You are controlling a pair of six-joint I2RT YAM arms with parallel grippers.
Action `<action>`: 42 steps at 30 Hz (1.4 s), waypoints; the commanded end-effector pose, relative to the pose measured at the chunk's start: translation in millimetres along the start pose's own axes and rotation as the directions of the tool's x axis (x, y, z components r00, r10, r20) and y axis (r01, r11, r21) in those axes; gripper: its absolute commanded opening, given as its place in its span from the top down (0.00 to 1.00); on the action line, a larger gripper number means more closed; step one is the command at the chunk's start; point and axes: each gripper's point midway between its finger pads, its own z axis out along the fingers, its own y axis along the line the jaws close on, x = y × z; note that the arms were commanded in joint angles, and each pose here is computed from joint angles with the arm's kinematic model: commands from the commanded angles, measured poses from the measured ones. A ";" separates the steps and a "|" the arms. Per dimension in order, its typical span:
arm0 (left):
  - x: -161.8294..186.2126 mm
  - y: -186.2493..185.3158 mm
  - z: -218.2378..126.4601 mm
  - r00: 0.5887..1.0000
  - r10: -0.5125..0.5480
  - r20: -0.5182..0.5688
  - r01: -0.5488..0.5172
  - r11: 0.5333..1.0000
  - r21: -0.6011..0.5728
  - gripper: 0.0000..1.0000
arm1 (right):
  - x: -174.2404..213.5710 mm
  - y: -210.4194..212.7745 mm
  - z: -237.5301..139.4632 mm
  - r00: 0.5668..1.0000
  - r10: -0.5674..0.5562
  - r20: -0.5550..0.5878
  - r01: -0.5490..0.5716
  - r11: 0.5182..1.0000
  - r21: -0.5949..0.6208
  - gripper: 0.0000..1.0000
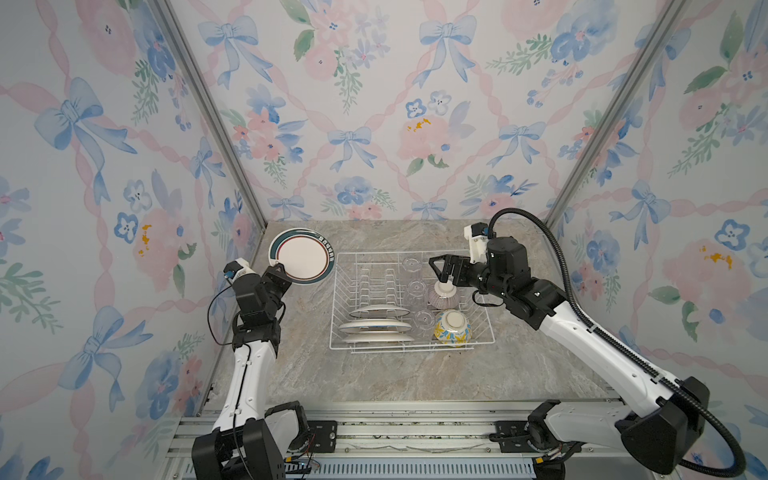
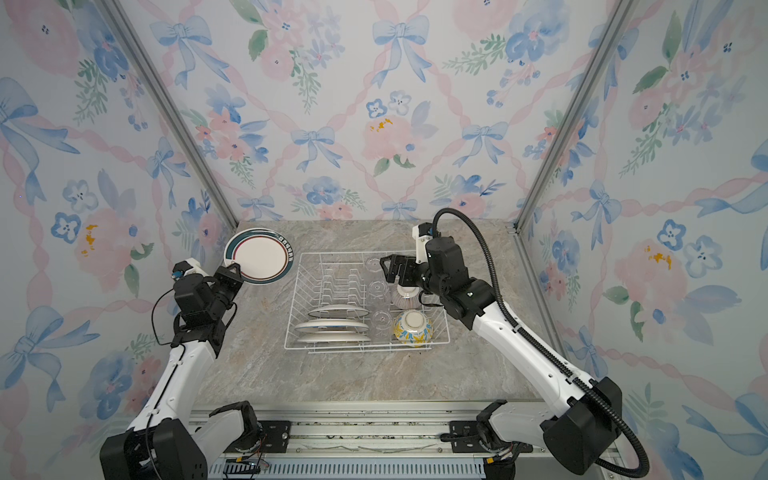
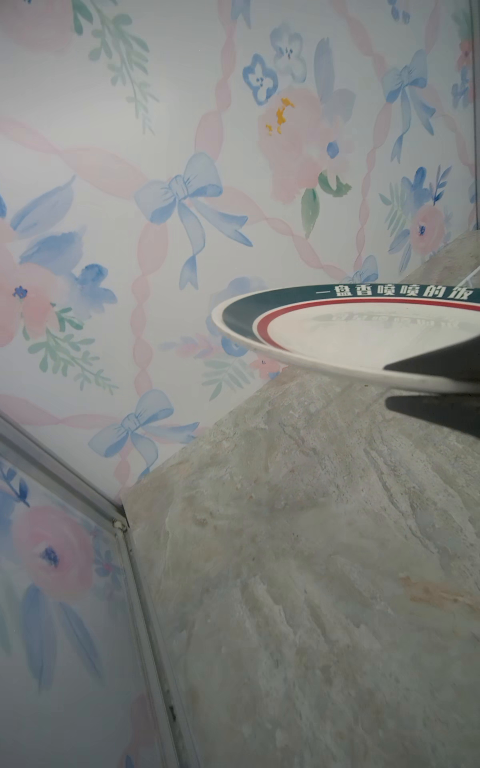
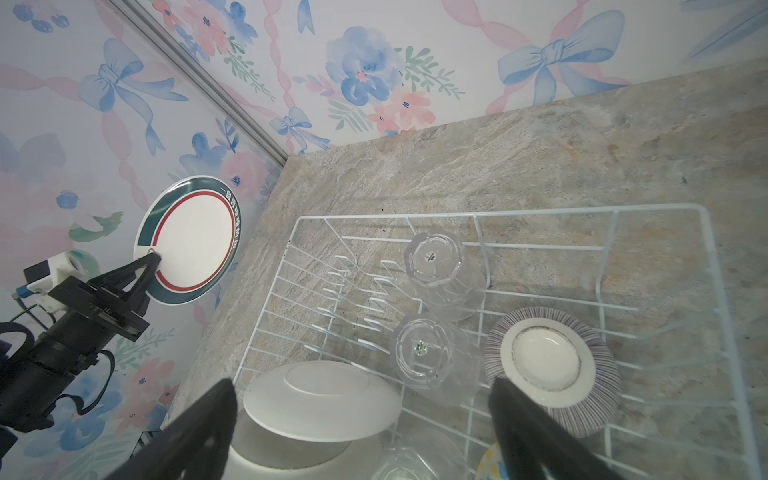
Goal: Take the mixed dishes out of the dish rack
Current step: 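Lower the plate onto the table with the left gripper while the right gripper withdraws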
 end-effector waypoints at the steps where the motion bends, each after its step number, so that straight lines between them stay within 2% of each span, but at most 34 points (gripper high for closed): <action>1: -17.4 19.9 -7.2 0.996 -0.015 0.089 0.020 0.998 -0.058 1.00 | -0.3 -5.0 -1.2 0.999 -0.048 -0.025 0.049 0.998 0.028 0.03; 6: 6.8 60.2 6.0 1.000 -0.030 0.003 0.030 0.988 -0.152 1.00 | 21.8 -13.1 3.7 0.992 -0.067 -0.103 0.071 0.997 0.035 0.03; 10: 29.5 78.0 15.6 0.995 -0.038 -0.090 0.022 0.984 -0.178 1.00 | 48.8 -21.5 8.1 0.980 -0.073 -0.187 0.082 0.996 0.037 0.03; 15: 42.0 94.1 19.1 0.991 -0.017 -0.133 -0.012 0.976 -0.217 1.00 | 77.0 -24.7 13.2 0.962 -0.092 -0.257 0.105 0.994 0.038 0.03; 19: 45.9 99.5 22.2 0.986 0.033 -0.166 -0.071 0.971 -0.227 1.00 | 84.3 -16.0 16.0 0.948 -0.146 -0.281 0.163 0.986 0.040 0.03; 22: 46.1 107.5 22.9 0.975 0.080 -0.210 -0.138 0.950 -0.279 1.00 | 88.0 -12.6 18.7 0.939 -0.163 -0.302 0.185 0.982 0.047 0.03; 33: 71.0 129.2 28.3 0.953 0.062 -0.297 -0.155 0.940 -0.303 1.00 | 98.2 -2.0 30.1 0.913 -0.195 -0.358 0.221 0.975 0.031 0.03; 35: 73.7 131.6 29.6 0.950 0.059 -0.308 -0.158 0.939 -0.306 0.84 | 101.3 -0.1 32.4 0.909 -0.204 -0.365 0.230 0.973 0.030 0.03; 38: 76.6 132.6 32.3 0.944 0.061 -0.325 -0.164 0.939 -0.301 0.86 | 106.1 4.1 35.7 0.901 -0.214 -0.378 0.242 0.970 0.026 0.03; 41: 80.0 135.3 33.6 0.940 0.054 -0.336 -0.162 0.939 -0.304 0.67 | 110.1 8.7 37.6 0.891 -0.230 -0.391 0.258 0.966 0.020 0.03; 42: 81.5 136.3 33.6 0.938 0.050 -0.342 -0.161 0.939 -0.304 0.67 | 110.8 9.3 38.0 0.888 -0.237 -0.395 0.266 0.964 0.022 0.03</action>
